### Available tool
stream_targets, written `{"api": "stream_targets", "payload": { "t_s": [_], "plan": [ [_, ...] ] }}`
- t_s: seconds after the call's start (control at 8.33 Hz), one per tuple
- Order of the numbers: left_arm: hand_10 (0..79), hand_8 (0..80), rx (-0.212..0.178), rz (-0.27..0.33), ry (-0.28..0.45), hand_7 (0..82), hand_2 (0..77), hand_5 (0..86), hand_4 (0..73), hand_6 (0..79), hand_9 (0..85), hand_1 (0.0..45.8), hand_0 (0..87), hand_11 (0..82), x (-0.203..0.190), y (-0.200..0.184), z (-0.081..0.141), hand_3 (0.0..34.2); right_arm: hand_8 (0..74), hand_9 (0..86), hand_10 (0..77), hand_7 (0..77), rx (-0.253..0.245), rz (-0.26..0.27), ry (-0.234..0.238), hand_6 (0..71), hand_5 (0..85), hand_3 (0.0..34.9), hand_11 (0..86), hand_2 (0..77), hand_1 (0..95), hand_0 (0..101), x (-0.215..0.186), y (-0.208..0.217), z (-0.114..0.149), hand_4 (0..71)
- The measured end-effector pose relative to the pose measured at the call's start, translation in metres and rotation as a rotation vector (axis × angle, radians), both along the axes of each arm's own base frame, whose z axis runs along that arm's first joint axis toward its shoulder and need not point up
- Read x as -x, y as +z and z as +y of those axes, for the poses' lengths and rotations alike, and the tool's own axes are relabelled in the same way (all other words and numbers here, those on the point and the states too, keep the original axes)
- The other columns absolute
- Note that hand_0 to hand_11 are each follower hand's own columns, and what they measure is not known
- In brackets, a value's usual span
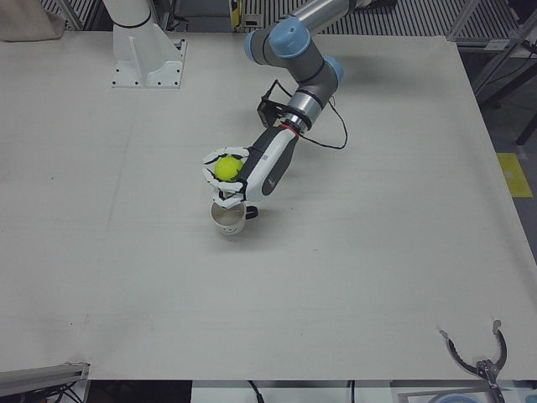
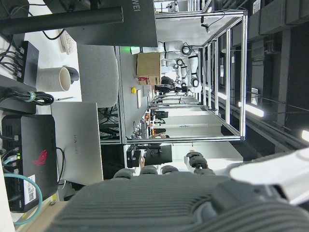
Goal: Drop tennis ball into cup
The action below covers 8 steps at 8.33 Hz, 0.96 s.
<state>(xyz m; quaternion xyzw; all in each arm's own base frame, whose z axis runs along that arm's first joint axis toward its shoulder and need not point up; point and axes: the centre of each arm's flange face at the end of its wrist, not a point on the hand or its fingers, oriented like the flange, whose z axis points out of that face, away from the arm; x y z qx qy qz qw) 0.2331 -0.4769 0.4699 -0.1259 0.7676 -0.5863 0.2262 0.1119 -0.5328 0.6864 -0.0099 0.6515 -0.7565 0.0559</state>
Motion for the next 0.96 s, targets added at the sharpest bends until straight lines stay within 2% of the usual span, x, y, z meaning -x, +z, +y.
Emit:
{"api": "stream_targets", "payload": {
  "t_s": [0.48,0.6,0.72,0.84,0.96],
  "plan": [
    [70.4,67.6,0.008,-0.004,-0.021,67.6,22.4,24.5,70.4,32.7,54.5,34.9,59.3,69.8,-0.0056,0.0049,-0.0085,10.6,0.0,0.0,0.0,0.5,0.0,0.0,0.0,0.0,0.0,0.0,0.5,0.5,0.5,0,0.0,0.0,0.0001,0.0],
    [60.0,67.6,0.003,0.0,-0.021,67.6,22.4,19.1,65.4,27.3,54.5,35.5,72.1,69.8,-0.0064,0.0049,-0.0093,10.4,0.0,0.0,0.0,0.5,0.0,0.0,0.0,0.0,0.0,0.0,0.5,0.5,0.5,0,0.0,0.0001,0.0001,0.0],
    [40.4,55.1,-0.003,0.005,-0.021,46.9,21.8,8.2,42.5,1.6,45.8,36.5,54.5,52.4,-0.007,0.0046,-0.0098,10.9,0.0,0.0,0.0,0.5,0.0,0.0,0.0,0.0,0.0,0.0,0.5,0.5,0.5,0,0.0,0.0,0.0,0.0],
    [28.9,44.7,-0.006,0.007,-0.021,31.6,21.8,8.2,25.1,3.8,34.4,37.6,54.4,41.5,-0.0071,0.0051,-0.0098,10.9,0.0,0.0,0.0,0.5,0.0,0.0,0.0,0.0,0.0,0.0,0.5,0.5,0.5,0,0.0,0.0,0.0,0.0],
    [14.2,33.8,-0.008,0.008,-0.02,12.0,22.9,7.6,26.2,3.8,22.9,33.8,54.3,30.0,-0.0068,0.0061,-0.0094,11.1,0.0,0.0,0.0,0.5,0.0,0.0,0.0,0.0,0.0,0.0,0.5,0.5,0.5,0,0.0,0.0,0.0,0.0]
  ]
}}
